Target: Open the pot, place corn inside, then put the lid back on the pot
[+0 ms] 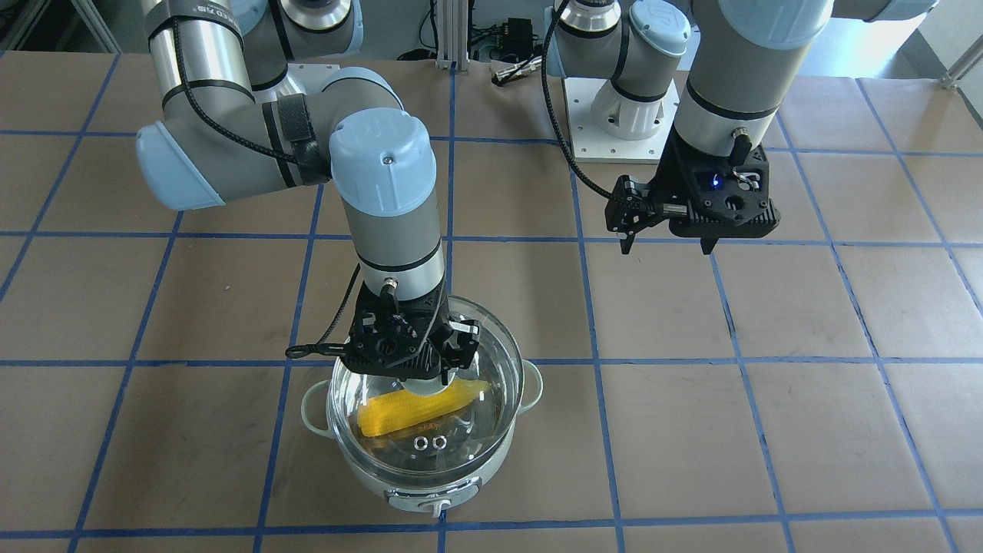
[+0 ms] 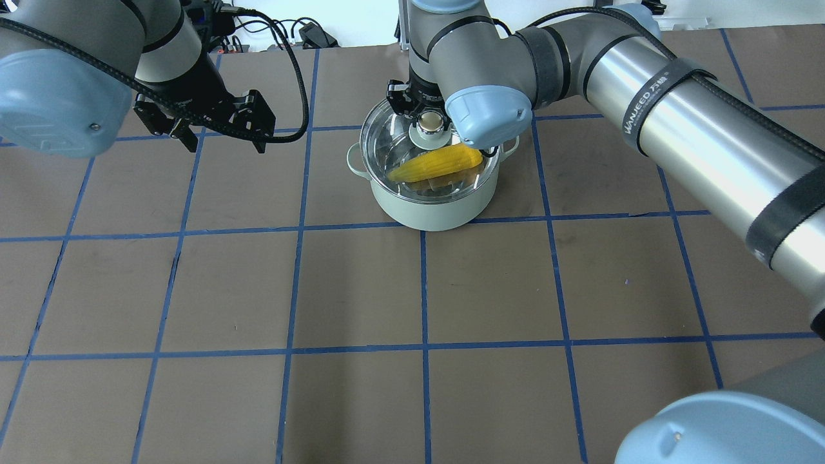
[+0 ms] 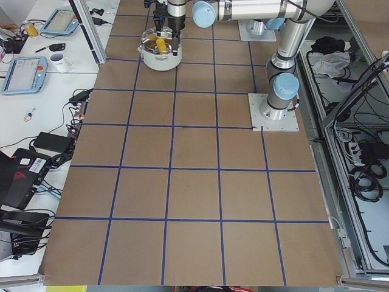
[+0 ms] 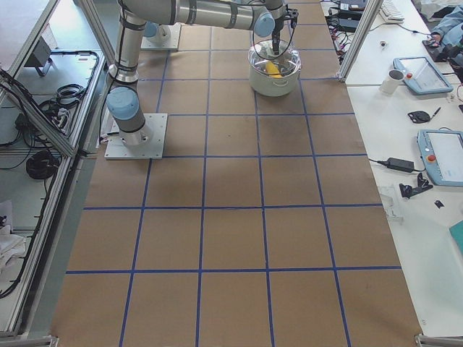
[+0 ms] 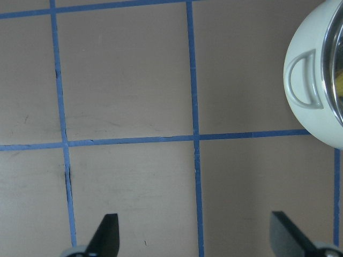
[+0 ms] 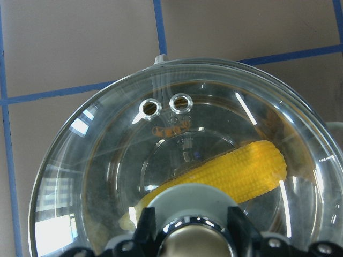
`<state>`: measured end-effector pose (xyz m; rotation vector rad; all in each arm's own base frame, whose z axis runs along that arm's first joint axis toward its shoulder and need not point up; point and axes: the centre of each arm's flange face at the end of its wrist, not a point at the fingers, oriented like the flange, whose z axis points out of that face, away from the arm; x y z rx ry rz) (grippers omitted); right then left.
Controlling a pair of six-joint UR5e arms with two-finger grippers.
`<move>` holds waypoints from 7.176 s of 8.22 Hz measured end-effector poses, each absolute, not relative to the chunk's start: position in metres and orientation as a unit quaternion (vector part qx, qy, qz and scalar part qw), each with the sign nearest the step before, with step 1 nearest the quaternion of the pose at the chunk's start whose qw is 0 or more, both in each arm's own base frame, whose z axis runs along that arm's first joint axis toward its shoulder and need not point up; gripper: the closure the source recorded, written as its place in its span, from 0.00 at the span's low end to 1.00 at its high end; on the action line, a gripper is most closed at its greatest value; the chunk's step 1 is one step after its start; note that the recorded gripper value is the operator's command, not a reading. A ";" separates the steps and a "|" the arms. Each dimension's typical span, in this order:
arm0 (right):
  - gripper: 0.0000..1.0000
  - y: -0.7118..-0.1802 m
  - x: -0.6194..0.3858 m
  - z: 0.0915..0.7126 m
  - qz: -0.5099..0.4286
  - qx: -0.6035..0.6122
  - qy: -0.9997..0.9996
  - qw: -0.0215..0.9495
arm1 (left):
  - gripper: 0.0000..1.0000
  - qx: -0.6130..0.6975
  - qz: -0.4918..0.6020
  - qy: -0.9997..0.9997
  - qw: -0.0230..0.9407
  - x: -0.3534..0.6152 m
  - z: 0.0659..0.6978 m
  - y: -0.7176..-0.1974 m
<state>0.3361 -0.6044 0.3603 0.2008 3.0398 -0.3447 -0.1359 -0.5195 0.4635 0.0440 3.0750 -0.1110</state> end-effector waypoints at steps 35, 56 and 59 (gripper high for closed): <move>0.12 -0.613 0.343 0.341 -0.115 0.044 0.992 0.010 | 0.00 -0.008 0.008 1.000 0.019 -0.116 0.437 -0.507; 0.00 -0.473 0.176 0.524 -0.015 0.005 1.000 -0.016 | 0.00 -0.052 -0.016 0.998 0.016 -0.092 0.450 -0.511; 0.00 -0.471 0.178 0.526 -0.019 0.003 1.000 -0.012 | 0.00 -0.051 -0.015 0.998 0.016 -0.092 0.449 -0.511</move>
